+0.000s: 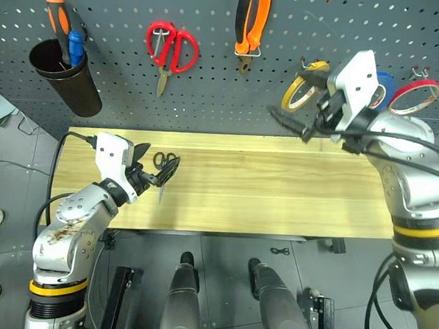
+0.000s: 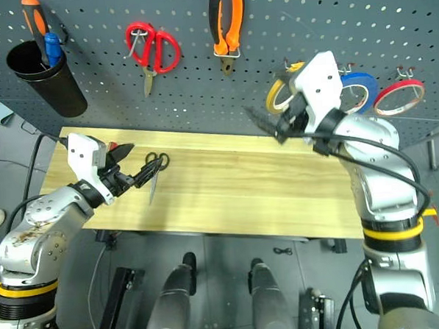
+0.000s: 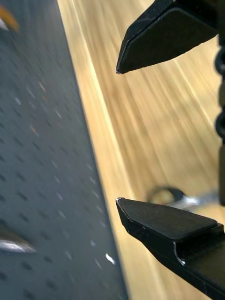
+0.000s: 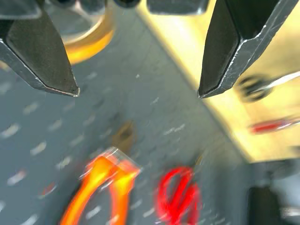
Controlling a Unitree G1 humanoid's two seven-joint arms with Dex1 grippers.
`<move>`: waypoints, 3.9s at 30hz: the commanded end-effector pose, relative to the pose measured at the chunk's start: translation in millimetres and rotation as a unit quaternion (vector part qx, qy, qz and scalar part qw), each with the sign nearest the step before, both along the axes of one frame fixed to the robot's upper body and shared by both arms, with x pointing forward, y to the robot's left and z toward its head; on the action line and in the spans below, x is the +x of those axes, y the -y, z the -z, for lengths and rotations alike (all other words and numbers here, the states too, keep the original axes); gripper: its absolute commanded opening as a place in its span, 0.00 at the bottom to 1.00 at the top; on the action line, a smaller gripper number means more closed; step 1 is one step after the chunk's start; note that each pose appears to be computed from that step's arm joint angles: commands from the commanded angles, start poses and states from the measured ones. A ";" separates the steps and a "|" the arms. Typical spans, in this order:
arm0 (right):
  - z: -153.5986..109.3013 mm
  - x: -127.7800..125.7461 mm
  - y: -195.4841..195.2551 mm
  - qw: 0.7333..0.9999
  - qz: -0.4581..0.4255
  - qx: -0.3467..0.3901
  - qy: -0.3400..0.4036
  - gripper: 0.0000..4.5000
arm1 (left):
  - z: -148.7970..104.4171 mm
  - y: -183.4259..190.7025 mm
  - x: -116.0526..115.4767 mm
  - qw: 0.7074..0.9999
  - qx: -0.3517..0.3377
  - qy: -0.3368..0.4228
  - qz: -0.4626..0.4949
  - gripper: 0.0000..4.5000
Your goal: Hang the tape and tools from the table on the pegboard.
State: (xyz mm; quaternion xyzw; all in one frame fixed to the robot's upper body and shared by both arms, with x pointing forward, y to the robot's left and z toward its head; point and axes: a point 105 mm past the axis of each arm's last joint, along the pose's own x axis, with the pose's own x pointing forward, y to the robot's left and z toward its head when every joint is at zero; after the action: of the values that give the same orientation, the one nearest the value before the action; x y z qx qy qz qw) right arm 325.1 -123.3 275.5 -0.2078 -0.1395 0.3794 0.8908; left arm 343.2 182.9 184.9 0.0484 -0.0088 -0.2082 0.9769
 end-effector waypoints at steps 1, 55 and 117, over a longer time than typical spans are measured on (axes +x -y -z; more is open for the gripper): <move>6.9 -33.6 -21.3 0.995 -0.096 -0.005 -0.037 1.00 | 16.3 -3.8 11.0 0.998 0.016 -0.020 -0.065 1.00; -20.1 -45.3 -20.4 0.993 -0.109 0.035 0.034 1.00 | 1.6 32.4 -41.2 0.990 0.084 0.106 -0.042 0.01; -23.6 -39.6 -48.1 0.986 -0.166 0.020 -0.005 1.00 | -10.2 -24.7 -19.9 0.965 0.123 0.139 -0.187 0.99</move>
State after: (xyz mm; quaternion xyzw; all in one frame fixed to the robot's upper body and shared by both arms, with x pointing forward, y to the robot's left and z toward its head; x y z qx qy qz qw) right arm 290.4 -78.9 312.1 -0.1409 -0.2036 0.5070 0.8256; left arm 322.0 185.7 213.8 0.2048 -0.1531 -0.0396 0.9660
